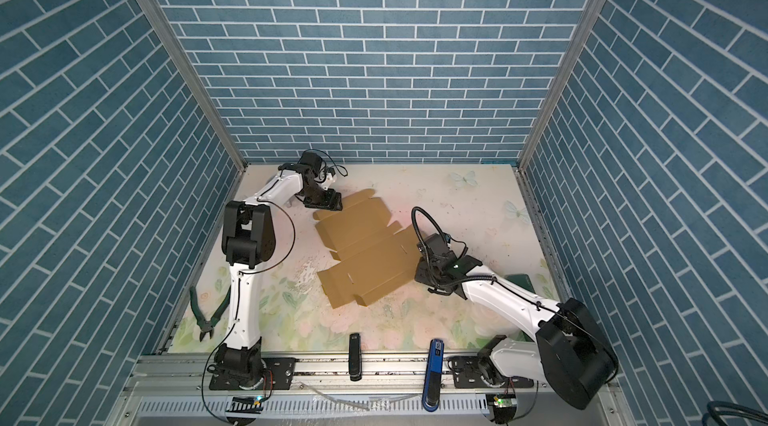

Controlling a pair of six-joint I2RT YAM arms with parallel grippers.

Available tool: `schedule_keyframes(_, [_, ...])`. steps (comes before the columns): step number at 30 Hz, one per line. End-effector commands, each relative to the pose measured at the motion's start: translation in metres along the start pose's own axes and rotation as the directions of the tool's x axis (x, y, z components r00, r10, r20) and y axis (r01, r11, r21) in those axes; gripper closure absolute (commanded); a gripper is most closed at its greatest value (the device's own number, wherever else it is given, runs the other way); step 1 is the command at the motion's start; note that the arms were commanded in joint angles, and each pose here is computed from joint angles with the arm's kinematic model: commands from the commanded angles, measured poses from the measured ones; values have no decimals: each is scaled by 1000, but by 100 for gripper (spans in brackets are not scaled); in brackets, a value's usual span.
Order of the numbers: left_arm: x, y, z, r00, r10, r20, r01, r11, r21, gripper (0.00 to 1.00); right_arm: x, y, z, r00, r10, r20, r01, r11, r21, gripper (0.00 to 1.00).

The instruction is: Fold the paper box

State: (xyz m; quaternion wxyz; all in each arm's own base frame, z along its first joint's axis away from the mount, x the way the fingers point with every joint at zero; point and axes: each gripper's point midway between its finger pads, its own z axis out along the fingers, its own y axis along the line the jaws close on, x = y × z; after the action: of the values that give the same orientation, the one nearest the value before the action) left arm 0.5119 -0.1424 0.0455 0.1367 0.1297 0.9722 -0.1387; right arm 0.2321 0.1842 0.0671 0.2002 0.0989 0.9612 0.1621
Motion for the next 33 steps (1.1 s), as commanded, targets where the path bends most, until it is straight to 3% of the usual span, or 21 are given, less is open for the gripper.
schedule_keyframes(1, [12,1,8,998,0,-63,1,1000,21,19,-2,1,1,999,33,9,-33,999,12,54])
schedule_keyframes(20, [14,13,14,997,-10,-77,9,1000,-20,12,5,0,20,999,30,-30,-29,999,33,54])
schedule_keyframes(33, [27,-8,11,995,-11,-96,20,995,97,29,7,-2,34,998,45,-33,-43,998,48,54])
